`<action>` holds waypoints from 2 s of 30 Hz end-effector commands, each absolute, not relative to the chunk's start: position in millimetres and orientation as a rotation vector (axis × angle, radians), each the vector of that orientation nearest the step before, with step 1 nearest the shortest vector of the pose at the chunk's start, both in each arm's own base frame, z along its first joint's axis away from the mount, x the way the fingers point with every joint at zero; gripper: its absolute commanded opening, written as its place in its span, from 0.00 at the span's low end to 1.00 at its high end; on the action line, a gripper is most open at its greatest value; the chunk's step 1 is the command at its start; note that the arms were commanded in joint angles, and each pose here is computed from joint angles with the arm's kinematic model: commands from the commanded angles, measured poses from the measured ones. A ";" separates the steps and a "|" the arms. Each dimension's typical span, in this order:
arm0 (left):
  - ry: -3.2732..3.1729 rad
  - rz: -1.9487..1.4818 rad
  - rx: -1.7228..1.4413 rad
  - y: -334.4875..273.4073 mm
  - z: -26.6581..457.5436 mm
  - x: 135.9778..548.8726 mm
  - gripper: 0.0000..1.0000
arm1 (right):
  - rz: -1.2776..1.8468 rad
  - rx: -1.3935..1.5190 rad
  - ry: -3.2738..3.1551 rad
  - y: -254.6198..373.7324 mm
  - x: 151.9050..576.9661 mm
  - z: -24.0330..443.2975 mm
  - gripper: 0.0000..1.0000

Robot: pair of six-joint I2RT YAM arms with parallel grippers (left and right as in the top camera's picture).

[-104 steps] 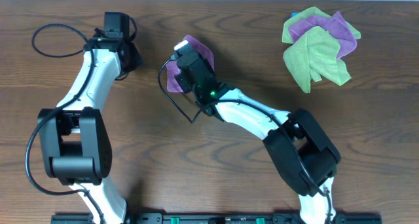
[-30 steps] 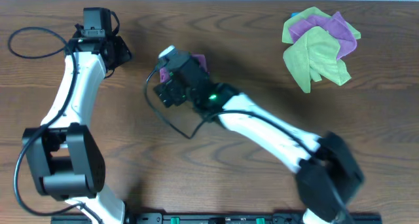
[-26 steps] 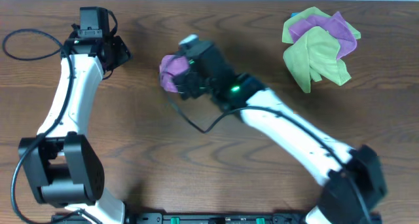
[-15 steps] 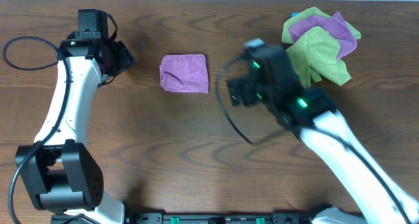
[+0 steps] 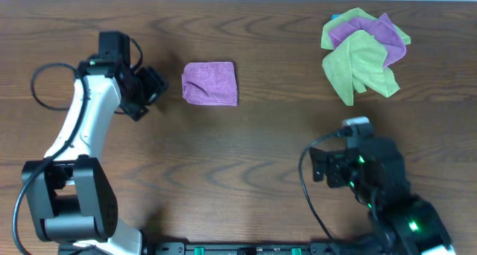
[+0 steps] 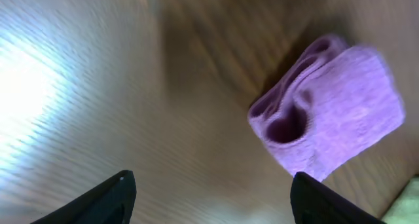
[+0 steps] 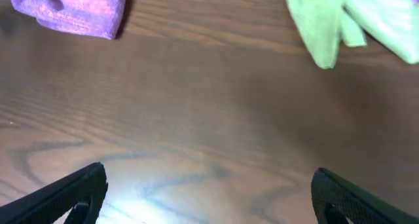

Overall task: Fold the cloth
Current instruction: 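Grasp the folded purple cloth's edge with the left gripper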

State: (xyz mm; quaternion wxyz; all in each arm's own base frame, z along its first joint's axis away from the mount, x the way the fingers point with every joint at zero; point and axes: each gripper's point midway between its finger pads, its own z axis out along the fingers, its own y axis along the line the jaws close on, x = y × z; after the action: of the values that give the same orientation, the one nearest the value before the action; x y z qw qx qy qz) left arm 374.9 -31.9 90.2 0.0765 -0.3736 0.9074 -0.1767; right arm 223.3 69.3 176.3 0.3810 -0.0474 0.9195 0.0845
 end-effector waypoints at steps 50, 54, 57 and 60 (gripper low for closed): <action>2.264 -0.984 -1.102 -114.8 3.7 397.3 0.88 | 0.237 0.015 2.392 58.5 207.3 169.2 0.99; 2.252 -0.993 -1.108 -117.4 -5.3 401.2 0.87 | 0.237 0.015 2.392 58.5 207.3 169.2 0.99; 2.249 -0.956 -1.135 -113.1 -13.2 401.3 0.84 | 0.237 0.015 2.392 58.5 207.3 169.2 0.99; 2.239 -0.905 -1.135 -108.4 -16.6 402.7 0.79 | 0.237 0.015 2.392 58.5 207.3 169.2 0.99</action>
State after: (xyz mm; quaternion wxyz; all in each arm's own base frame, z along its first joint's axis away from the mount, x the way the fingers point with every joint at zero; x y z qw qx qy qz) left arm 418.9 -122.0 25.9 0.2542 -0.3818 0.7986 -0.3896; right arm 207.7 60.6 170.6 0.3616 -0.0062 0.9279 0.0910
